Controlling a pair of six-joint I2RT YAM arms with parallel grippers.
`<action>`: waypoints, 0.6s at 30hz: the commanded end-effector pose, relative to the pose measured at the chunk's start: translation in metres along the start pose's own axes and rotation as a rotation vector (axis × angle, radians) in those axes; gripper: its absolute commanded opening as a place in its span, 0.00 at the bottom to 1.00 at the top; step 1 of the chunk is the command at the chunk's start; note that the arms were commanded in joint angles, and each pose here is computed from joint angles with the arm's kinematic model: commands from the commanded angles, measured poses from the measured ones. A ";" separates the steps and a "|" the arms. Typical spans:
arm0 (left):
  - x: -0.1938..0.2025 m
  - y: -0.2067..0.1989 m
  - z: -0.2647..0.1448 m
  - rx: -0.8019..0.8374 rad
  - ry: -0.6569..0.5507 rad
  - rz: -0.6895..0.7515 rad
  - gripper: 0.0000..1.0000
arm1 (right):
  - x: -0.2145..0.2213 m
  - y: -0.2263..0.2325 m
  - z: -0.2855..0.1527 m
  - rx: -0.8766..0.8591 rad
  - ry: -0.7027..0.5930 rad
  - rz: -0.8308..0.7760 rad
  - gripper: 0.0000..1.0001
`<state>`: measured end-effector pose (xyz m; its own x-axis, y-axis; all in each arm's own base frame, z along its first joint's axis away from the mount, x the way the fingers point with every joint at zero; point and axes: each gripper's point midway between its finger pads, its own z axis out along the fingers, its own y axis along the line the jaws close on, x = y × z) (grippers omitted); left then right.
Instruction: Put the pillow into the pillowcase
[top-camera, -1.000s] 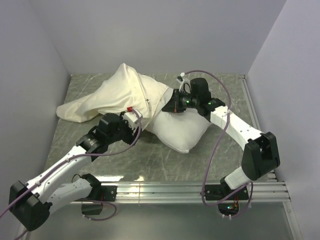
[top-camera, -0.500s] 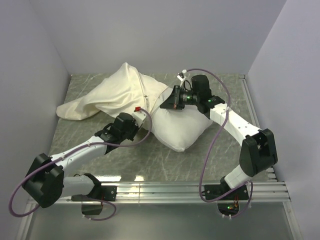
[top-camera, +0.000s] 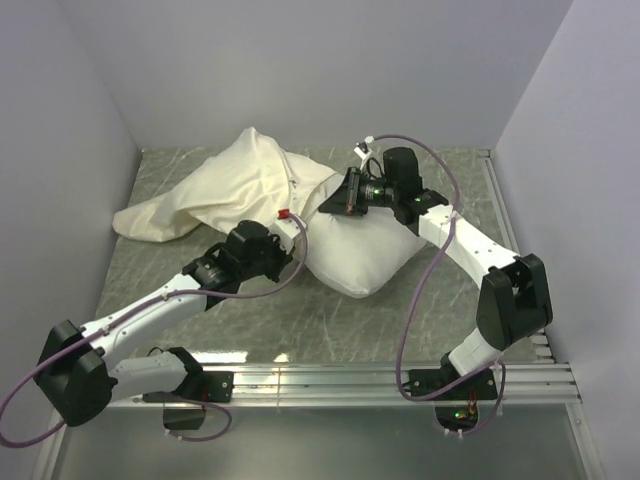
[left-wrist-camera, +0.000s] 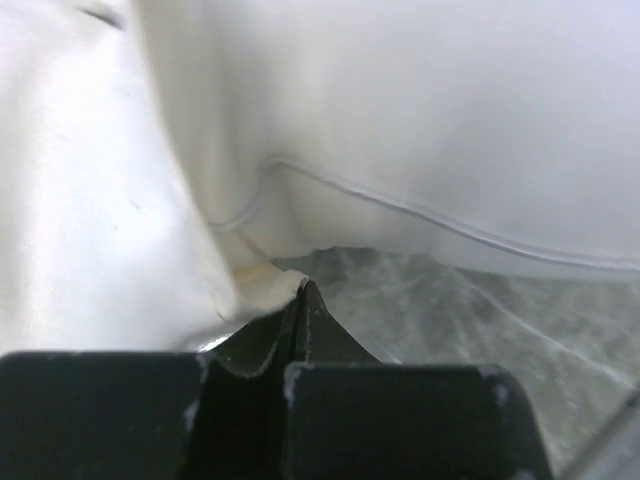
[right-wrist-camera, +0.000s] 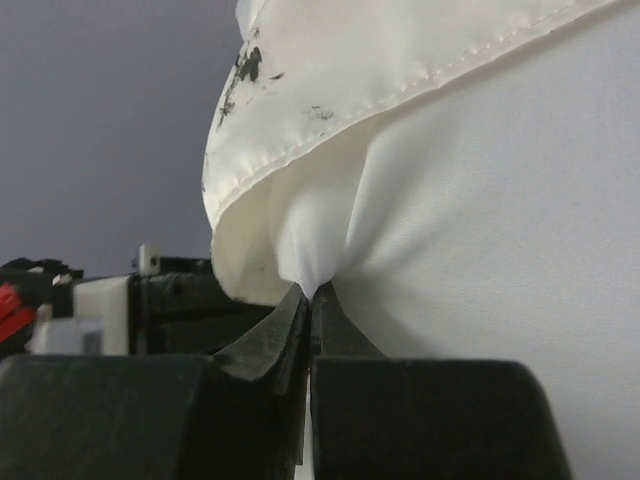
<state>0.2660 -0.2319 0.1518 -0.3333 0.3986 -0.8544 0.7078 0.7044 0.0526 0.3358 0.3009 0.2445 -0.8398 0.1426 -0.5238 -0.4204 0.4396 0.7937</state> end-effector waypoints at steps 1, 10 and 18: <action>-0.069 -0.059 -0.034 0.244 -0.172 0.004 0.00 | -0.030 0.035 0.000 -0.096 -0.071 -0.098 0.00; -0.045 -0.089 -0.048 0.373 -0.070 -0.037 0.00 | 0.025 0.023 0.028 -0.059 0.031 -0.135 0.00; -0.059 -0.019 -0.094 0.093 -0.062 -0.142 0.67 | 0.058 0.018 0.000 -0.027 0.177 -0.222 0.22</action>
<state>0.1941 -0.2425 0.1965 -0.4031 0.3849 -0.8303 0.8048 0.5810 -0.1214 0.2913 0.3295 0.2153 -0.8296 -0.0482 -0.5563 -0.5185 0.4359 0.7356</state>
